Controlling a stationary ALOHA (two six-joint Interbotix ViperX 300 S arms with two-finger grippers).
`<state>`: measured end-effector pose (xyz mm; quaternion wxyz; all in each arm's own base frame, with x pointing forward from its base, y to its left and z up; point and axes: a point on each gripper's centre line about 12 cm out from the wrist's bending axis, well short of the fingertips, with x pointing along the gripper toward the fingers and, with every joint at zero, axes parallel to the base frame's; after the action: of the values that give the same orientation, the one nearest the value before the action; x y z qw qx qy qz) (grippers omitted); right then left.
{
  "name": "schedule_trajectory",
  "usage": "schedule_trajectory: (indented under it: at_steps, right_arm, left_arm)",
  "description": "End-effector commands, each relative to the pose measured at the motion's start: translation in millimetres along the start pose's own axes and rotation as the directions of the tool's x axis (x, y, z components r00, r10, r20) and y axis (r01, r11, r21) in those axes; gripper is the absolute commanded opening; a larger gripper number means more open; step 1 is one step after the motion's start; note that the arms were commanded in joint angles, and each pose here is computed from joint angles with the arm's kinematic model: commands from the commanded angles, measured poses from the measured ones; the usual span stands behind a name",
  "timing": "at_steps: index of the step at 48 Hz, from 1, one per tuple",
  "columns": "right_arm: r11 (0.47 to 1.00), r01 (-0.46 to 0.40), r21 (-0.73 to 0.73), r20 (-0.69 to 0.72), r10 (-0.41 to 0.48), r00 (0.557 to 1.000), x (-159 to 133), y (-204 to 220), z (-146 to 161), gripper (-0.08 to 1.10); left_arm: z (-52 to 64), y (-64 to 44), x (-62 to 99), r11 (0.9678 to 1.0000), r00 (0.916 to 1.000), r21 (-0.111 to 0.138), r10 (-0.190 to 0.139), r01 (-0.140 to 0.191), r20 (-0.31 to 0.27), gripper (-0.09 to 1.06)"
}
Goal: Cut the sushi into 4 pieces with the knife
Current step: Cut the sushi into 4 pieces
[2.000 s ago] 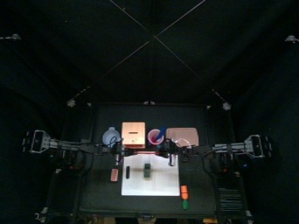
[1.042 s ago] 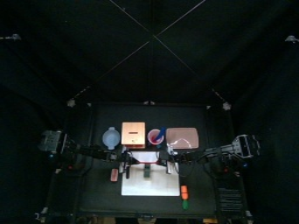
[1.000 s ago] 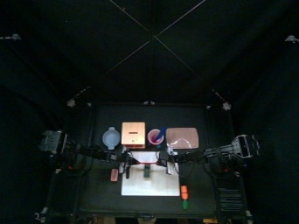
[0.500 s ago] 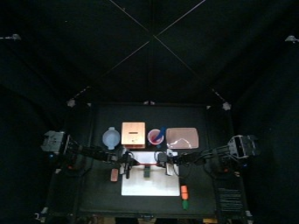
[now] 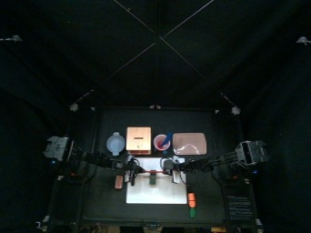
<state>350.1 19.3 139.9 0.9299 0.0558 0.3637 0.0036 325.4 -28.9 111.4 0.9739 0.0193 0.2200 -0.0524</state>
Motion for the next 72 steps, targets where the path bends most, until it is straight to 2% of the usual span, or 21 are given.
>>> schedule_trajectory:
  at_steps: [1,12,31,40,46,53,61,68,72]
  right_arm:
    - [1.0,0.0,0.002,0.011,0.0,1.0,0.0,-0.5,3.2,0.21]
    - [1.0,0.002,0.002,-0.005,-0.002,1.0,4.6,-1.0,-0.1,0.21]
    - [1.0,0.006,0.006,-0.04,-0.006,0.999,14.7,-2.2,-8.7,0.21]
    - [1.0,0.015,0.02,-0.08,-0.013,0.997,23.5,-4.5,-20.1,0.21]
    - [1.0,0.024,0.017,-0.088,-0.023,0.996,21.6,-8.8,-22.4,0.21]
    - [0.998,0.055,0.027,-0.072,-0.053,0.996,15.2,-23.8,-17.3,0.21]
    - [0.996,0.08,0.024,-0.041,-0.079,0.996,7.1,-37.5,-8.8,0.21]
    - [0.996,0.081,0.024,-0.013,-0.08,0.997,0.5,-37.6,-1.3,0.21]
    - [0.997,0.076,0.022,0.007,-0.076,0.997,-5.3,-34.8,4.6,0.21]
  left_arm:
    - [6.9,-1.0,4.5,1.0,0.9997,0.003,-0.001,0.001,0.023,0.16]
    - [-3.9,-0.2,12.9,0.9999,0.9999,-0.009,0.005,-0.005,-0.014,0.16]
    - [-16.6,-1.3,23.7,0.9999,0.9984,-0.011,0.002,-0.003,-0.057,0.16]
    - [-35.2,3.2,28.0,0.999,0.9933,-0.032,0.027,-0.031,-0.112,0.16]
    - [-42.6,8.1,29.2,0.9981,0.9899,-0.039,0.042,-0.047,-0.136,0.16]
    - [-38.8,19.2,28.1,0.9959,0.9901,-0.051,0.068,-0.075,-0.123,0.16]
    - [-32.1,32.2,24.9,0.9946,0.9908,-0.046,0.088,-0.093,-0.103,0.16]
    - [-24.4,32.8,21.9,0.995,0.993,-0.041,0.087,-0.091,-0.08,0.16]
    - [-13.4,31.5,18.6,0.9955,0.9952,-0.039,0.085,-0.087,-0.049,0.16]
